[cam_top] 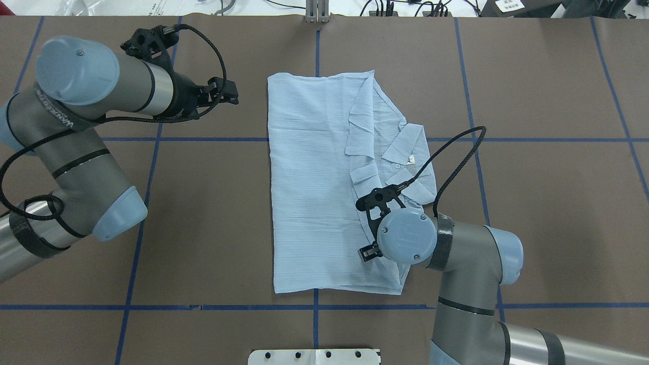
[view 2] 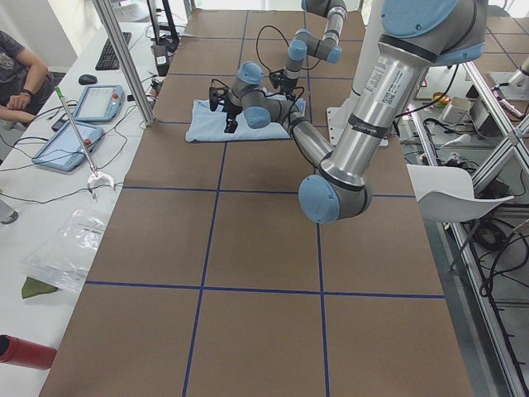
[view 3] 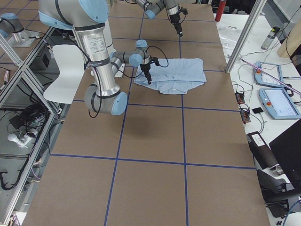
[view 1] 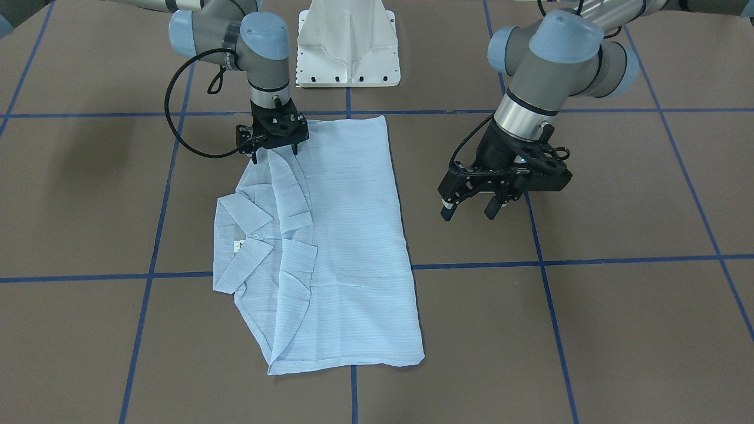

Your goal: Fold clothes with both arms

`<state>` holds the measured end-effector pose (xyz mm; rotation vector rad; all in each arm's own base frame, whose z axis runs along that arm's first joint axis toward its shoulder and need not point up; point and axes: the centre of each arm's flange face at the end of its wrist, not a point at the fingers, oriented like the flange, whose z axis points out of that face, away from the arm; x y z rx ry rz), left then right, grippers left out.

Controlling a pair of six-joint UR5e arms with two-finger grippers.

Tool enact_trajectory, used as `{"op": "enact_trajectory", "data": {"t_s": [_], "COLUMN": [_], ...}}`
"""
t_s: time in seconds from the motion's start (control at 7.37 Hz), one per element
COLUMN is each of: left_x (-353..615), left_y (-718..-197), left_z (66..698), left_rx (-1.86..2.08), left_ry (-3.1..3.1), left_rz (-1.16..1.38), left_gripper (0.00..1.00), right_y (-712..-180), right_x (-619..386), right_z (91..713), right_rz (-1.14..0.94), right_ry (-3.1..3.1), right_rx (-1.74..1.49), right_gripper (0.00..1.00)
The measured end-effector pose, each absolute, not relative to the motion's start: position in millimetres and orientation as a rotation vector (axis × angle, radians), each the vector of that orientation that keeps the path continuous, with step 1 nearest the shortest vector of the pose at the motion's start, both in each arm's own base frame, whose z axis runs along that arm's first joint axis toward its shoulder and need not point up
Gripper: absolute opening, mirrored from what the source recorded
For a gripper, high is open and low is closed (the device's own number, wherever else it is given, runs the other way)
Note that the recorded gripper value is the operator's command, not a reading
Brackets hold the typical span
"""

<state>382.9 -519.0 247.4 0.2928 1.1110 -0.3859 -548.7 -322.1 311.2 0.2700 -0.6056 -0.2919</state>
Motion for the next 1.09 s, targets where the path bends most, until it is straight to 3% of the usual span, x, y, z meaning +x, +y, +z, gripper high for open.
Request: {"op": "enact_trajectory", "data": {"t_s": [1.09], "left_x": [384.2], "left_y": [-519.0], "left_z": [242.3], "left_rx": [0.295], "left_ry": [1.118], "left_rz": [-0.383], "left_gripper": [0.99], "right_y": [-387.6], "right_x": [-485.4], "right_z": [355.9], "right_rz": [-0.348], "right_ry": [-0.508], "right_rx": [0.290], "right_gripper": [1.00]}}
